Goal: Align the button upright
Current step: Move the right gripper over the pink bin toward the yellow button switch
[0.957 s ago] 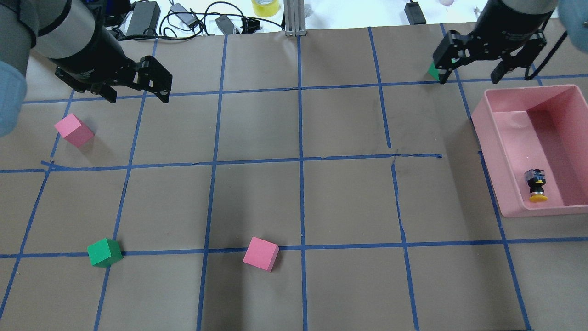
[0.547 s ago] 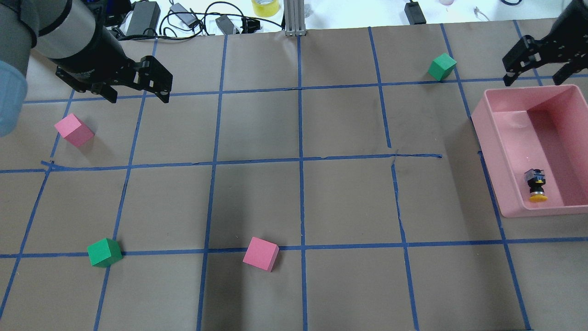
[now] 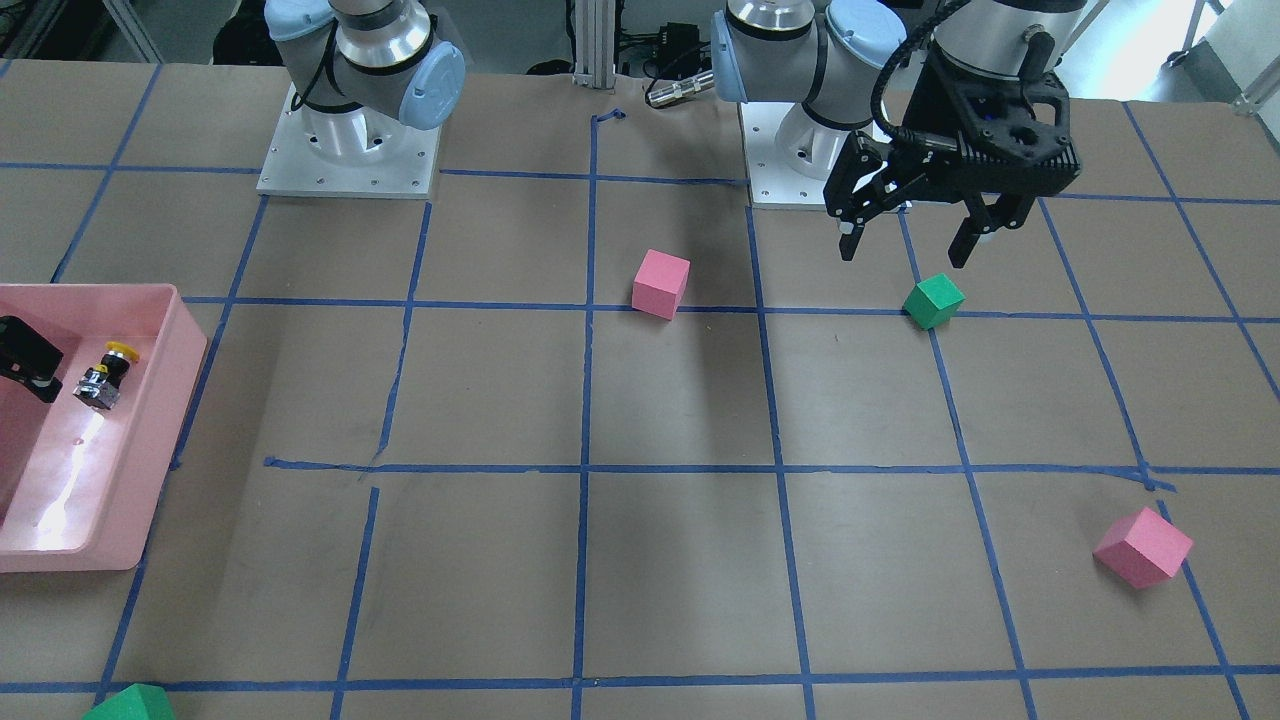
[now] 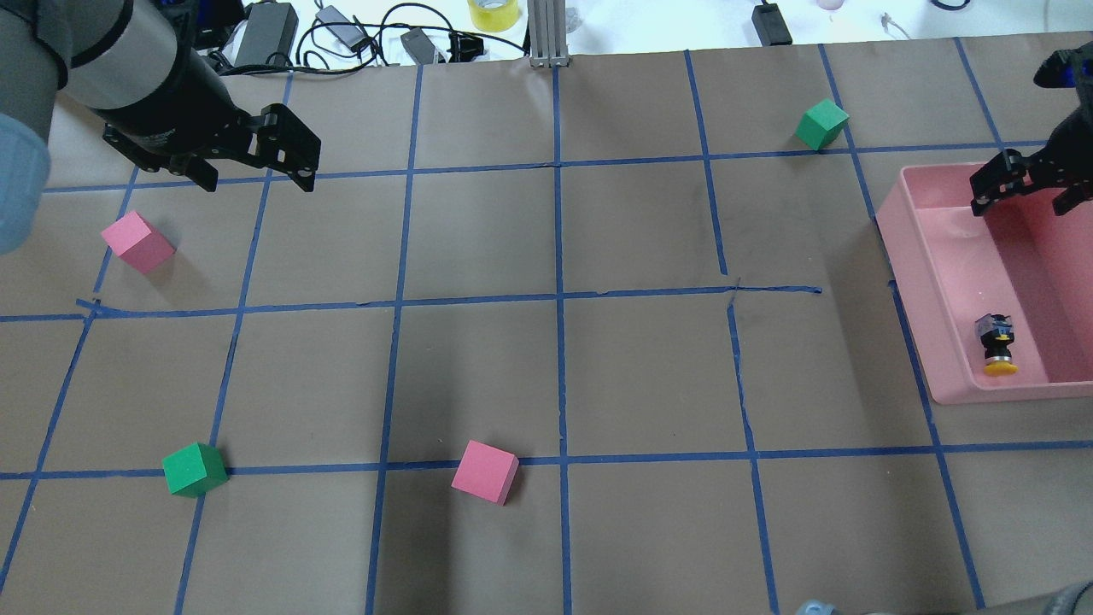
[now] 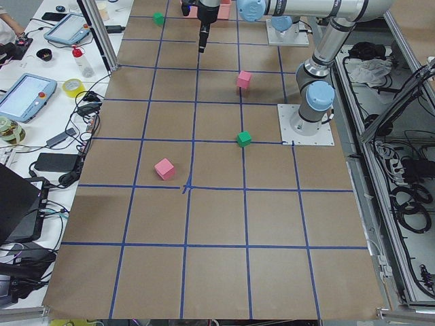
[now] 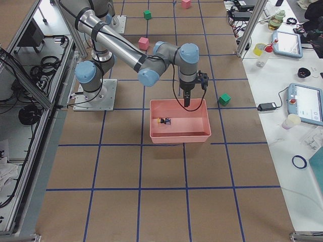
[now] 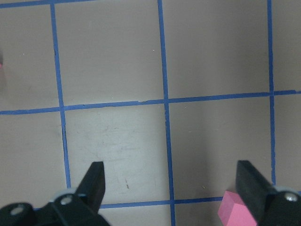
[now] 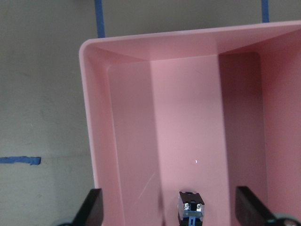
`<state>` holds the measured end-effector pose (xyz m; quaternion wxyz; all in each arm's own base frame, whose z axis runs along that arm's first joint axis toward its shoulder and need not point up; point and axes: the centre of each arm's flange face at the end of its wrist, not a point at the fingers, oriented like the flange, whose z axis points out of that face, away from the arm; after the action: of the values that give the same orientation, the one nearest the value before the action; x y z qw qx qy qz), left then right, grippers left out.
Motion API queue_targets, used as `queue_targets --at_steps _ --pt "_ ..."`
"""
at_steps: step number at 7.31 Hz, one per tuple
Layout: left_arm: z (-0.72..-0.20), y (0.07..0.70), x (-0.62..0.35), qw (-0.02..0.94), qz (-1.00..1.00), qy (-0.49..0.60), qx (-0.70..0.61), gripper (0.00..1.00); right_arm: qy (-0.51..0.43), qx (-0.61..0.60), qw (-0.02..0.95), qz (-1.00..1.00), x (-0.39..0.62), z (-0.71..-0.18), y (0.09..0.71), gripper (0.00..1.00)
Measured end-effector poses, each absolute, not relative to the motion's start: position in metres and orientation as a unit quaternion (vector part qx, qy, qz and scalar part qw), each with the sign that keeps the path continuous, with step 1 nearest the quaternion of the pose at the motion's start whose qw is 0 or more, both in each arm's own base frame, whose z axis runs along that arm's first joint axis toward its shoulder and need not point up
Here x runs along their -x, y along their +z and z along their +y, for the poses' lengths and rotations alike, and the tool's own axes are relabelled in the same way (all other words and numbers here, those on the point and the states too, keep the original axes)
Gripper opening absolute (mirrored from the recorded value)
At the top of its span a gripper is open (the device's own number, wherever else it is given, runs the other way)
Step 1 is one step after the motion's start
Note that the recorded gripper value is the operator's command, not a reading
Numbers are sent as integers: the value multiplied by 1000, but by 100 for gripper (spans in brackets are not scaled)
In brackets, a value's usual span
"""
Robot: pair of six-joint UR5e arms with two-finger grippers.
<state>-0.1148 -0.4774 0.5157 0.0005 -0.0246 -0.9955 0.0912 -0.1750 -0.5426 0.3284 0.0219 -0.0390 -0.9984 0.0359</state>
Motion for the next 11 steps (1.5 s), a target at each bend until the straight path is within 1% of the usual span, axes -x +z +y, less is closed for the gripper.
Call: queue_targets --at_steps 2,5,7,8,11 --pt "-477 516 115 0 -996 91 25 100 10 50 13 -999 187 -535 287 100" --pt "-478 516 115 1 -996 91 24 100 -25 52 28 -998 197 -535 252 100" --pt "-478 516 115 1 -996 92 23 100 -47 51 36 -997 200 -533 235 100" --pt "-477 516 115 1 -996 92 23 100 -56 52 38 -996 202 -529 229 97" --pt "-477 516 115 1 -995 92 23 100 -75 60 25 -995 208 -511 211 97"
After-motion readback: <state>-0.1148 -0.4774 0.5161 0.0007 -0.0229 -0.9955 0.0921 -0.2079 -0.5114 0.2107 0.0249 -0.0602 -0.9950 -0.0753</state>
